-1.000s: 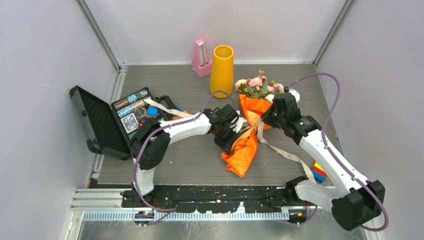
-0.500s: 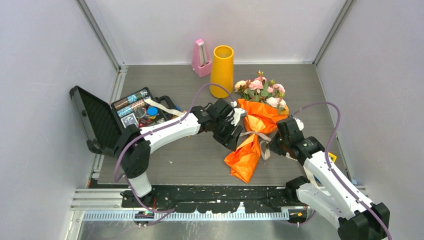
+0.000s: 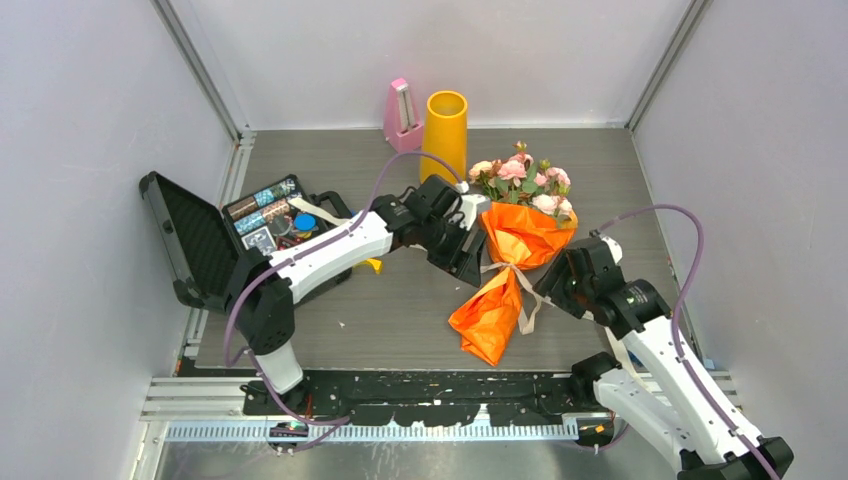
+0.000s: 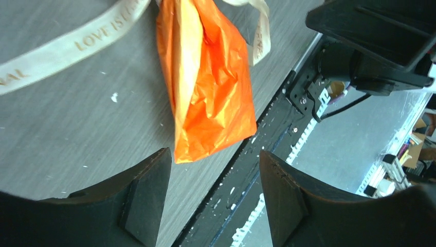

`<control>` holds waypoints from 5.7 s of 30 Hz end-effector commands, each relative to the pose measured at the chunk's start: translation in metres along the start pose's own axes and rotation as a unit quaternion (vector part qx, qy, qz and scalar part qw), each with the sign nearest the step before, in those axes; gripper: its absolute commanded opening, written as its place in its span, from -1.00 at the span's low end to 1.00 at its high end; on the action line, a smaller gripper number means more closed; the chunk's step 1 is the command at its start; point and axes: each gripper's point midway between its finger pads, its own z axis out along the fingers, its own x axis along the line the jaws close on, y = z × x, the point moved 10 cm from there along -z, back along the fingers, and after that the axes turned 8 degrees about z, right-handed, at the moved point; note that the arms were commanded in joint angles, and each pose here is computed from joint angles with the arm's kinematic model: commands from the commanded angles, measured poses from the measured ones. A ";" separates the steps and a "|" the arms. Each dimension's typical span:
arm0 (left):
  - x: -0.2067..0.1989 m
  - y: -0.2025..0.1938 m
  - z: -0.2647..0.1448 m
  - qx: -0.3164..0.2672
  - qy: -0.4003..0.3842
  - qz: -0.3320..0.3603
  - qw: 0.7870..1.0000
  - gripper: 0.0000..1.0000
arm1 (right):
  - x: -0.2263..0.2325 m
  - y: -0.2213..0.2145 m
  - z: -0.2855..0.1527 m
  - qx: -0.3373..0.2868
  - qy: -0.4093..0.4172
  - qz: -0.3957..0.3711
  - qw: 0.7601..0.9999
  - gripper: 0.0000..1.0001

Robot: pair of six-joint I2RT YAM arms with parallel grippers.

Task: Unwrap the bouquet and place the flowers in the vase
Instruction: Untie the ribbon from the wrapping paper.

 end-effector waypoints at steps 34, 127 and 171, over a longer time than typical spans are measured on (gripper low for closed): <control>0.038 -0.027 0.068 0.038 -0.051 -0.070 0.996 0.22 | 0.097 0.032 0.094 0.020 0.004 -0.129 0.991 -0.32; 0.032 -0.050 0.086 0.089 -0.059 -0.095 0.990 -1.00 | 0.075 0.014 0.090 -0.029 -0.010 -0.138 0.990 -0.43; 0.038 -0.055 0.090 0.105 -0.028 -0.096 0.989 -1.00 | 0.053 -0.001 0.066 -0.091 0.006 -0.043 0.995 -1.00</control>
